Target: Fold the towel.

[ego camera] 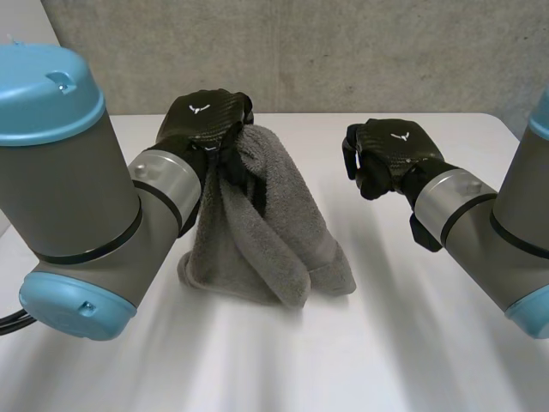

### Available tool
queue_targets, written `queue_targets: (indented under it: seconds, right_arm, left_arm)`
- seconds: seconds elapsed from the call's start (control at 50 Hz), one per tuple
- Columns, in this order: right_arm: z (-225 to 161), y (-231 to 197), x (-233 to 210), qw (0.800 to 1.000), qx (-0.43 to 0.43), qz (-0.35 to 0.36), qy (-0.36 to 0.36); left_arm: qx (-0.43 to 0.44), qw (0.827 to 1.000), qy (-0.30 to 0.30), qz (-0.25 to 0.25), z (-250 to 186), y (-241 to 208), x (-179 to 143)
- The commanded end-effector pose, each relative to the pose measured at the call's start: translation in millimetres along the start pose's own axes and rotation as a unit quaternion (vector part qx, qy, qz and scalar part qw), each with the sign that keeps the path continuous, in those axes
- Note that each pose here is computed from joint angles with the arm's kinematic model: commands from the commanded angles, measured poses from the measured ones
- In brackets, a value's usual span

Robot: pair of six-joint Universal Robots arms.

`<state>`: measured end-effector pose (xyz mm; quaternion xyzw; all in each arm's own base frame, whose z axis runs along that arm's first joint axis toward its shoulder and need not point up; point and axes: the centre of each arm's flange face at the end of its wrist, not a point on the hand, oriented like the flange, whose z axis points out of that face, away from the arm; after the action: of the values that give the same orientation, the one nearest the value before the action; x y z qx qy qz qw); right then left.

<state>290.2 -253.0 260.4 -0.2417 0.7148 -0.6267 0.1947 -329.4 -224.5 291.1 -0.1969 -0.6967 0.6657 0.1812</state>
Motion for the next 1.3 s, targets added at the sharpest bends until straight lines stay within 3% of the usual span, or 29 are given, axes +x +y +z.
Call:
queue_targets:
  seconds: [0.02, 0.28, 0.46, 0.7, 0.78, 0.94, 1.04, 1.14, 1.22, 1.3]
  right_arm:
    - [-18, 61, -3, 0.995, -0.089, -0.027, -0.023]
    - [-11, 51, 9, 0.995, -0.042, 0.088, -0.006]
    - [-7, 40, 21, 0.996, -0.030, 0.085, 0.011]
    - [-14, 1, 42, 0.996, 0.028, 0.070, 0.042]
    - [-17, -4, 47, 0.996, 0.037, 0.067, 0.049]
    - [-18, -9, 61, 0.996, 0.041, 0.045, 0.069]
    - [-20, -5, 64, 0.997, 0.011, 0.007, 0.077]
    - [-19, -2, 62, 0.997, 0.000, -0.005, 0.075]
    - [-18, 1, 62, 0.997, -0.005, -0.004, 0.073]
    - [-18, 2, 60, 0.998, -0.009, -0.003, 0.069]
  left_arm:
    - [-0.050, 0.998, 0.028, 0.036, -30, 49, -20]
    - [-0.049, 0.997, 0.038, 0.038, -33, 49, -13]
    - [-0.038, 0.998, 0.037, 0.043, -21, 45, -12]
    - [0.051, 0.996, 0.054, 0.040, 3, -16, 8]
    - [0.044, 0.996, 0.065, 0.041, 5, -9, 18]
    - [-0.040, 0.991, 0.118, 0.053, -11, 52, 59]
    - [-0.111, 0.973, 0.187, 0.074, -57, 94, 95]
    - [-0.115, 0.963, 0.224, 0.094, -86, 97, 113]
    - [-0.091, 0.966, 0.220, 0.105, -89, 81, 111]
    - [-0.071, 0.978, 0.160, 0.118, -66, 64, 79]
